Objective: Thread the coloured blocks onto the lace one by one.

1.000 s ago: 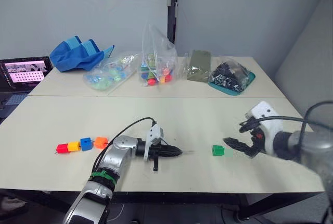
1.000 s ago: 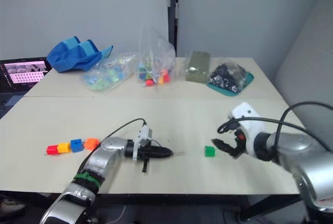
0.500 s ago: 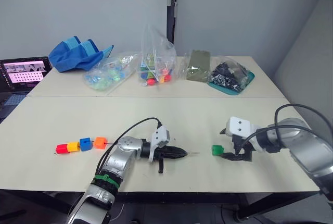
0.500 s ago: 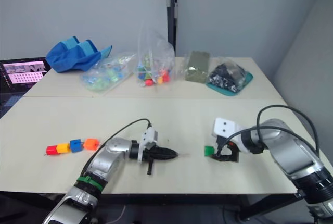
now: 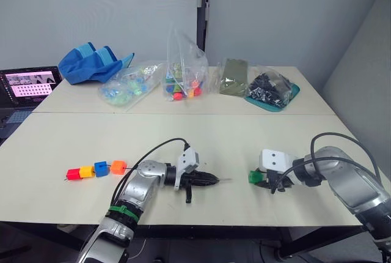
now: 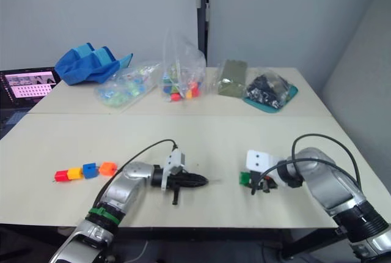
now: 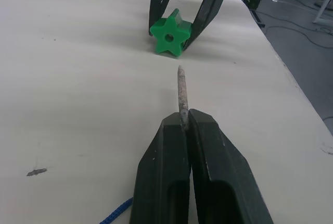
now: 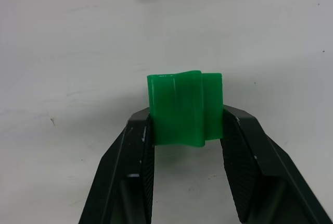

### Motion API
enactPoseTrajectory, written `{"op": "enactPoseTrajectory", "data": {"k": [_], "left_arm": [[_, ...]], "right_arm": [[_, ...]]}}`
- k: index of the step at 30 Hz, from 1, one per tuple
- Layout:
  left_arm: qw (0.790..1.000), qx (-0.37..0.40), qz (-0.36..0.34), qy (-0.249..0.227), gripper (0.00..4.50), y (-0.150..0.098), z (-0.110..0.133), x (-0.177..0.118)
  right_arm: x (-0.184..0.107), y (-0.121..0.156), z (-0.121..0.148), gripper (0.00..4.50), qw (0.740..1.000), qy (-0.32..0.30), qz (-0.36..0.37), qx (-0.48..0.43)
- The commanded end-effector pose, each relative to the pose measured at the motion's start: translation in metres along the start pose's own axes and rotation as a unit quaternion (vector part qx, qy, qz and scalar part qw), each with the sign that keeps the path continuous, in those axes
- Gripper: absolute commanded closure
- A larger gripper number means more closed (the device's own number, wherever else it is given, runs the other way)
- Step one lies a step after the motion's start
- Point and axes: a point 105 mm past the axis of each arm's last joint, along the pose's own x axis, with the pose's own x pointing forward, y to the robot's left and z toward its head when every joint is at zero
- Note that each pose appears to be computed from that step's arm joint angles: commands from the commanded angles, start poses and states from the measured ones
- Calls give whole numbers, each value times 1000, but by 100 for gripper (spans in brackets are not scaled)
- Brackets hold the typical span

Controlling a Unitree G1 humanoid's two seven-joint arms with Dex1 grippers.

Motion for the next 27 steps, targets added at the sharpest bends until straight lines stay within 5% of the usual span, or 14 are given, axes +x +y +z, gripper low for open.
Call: {"op": "enactPoseTrajectory", "data": {"k": [1,27], "left_arm": [[1000,21,-17,-11,450,-3,12,6],[998,48,-23,14,450,3,10,11]], "right_arm": [[-6,2,15,321,1000,-23,-6,-6],[10,21,26,321,999,-32,27,-17]]}}
